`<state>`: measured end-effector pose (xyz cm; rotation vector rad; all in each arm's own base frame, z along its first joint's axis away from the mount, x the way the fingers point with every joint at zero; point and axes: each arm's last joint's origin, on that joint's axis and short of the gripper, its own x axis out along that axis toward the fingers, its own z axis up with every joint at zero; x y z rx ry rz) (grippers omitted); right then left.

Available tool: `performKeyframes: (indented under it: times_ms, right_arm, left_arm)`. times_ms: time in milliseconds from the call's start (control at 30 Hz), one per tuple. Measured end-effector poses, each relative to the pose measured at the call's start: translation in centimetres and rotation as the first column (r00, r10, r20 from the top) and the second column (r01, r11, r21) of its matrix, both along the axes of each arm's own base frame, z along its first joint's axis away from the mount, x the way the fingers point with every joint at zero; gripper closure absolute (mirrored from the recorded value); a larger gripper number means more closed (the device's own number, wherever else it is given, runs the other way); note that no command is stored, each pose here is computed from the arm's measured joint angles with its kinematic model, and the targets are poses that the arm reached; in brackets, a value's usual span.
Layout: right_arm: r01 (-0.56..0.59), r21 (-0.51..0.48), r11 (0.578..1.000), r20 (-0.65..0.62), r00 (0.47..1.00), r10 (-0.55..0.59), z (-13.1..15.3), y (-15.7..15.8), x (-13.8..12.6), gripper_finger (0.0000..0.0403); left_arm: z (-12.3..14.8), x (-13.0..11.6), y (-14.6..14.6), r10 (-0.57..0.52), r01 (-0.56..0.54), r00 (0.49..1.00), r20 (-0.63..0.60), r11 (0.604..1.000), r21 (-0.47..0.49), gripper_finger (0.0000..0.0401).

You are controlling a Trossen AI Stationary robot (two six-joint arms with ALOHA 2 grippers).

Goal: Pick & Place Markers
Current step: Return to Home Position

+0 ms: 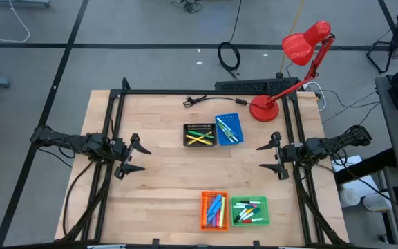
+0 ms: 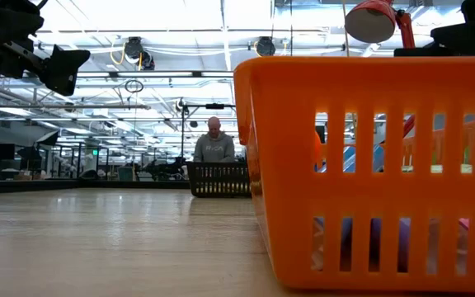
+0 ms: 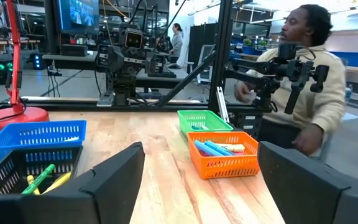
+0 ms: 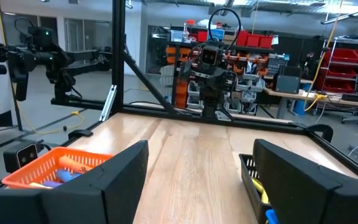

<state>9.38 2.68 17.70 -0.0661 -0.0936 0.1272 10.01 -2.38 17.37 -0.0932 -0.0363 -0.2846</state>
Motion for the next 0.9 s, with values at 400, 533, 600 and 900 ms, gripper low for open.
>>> performKeyframes:
  times_ms: [400,533,600,900]
  right_arm:
    - [-0.001,0.001,1.000,0.002,1.000,0.001,0.01,0.00,0.00,0.0124]
    - [-0.001,0.001,1.000,0.002,1.000,0.001,0.01,0.00,0.00,0.0124]
    - [-0.001,0.001,1.000,0.002,1.000,0.001,0.01,0.00,0.00,0.0124]
    - [-0.001,0.001,1.000,0.002,1.000,0.001,0.02,0.00,0.00,0.0124]
  left_arm:
    - [0.00,0.00,0.00,0.000,0.000,1.000,0.000,1.000,0.000,0.0088]
    - [0.00,0.00,0.00,0.000,0.000,1.000,0.000,1.000,0.000,0.0080]
    - [0.00,0.00,0.00,0.000,0.000,1.000,0.000,1.000,0.000,0.0076]
    - [0.00,0.00,0.00,0.000,0.000,1.000,0.000,1.000,0.000,0.0089]
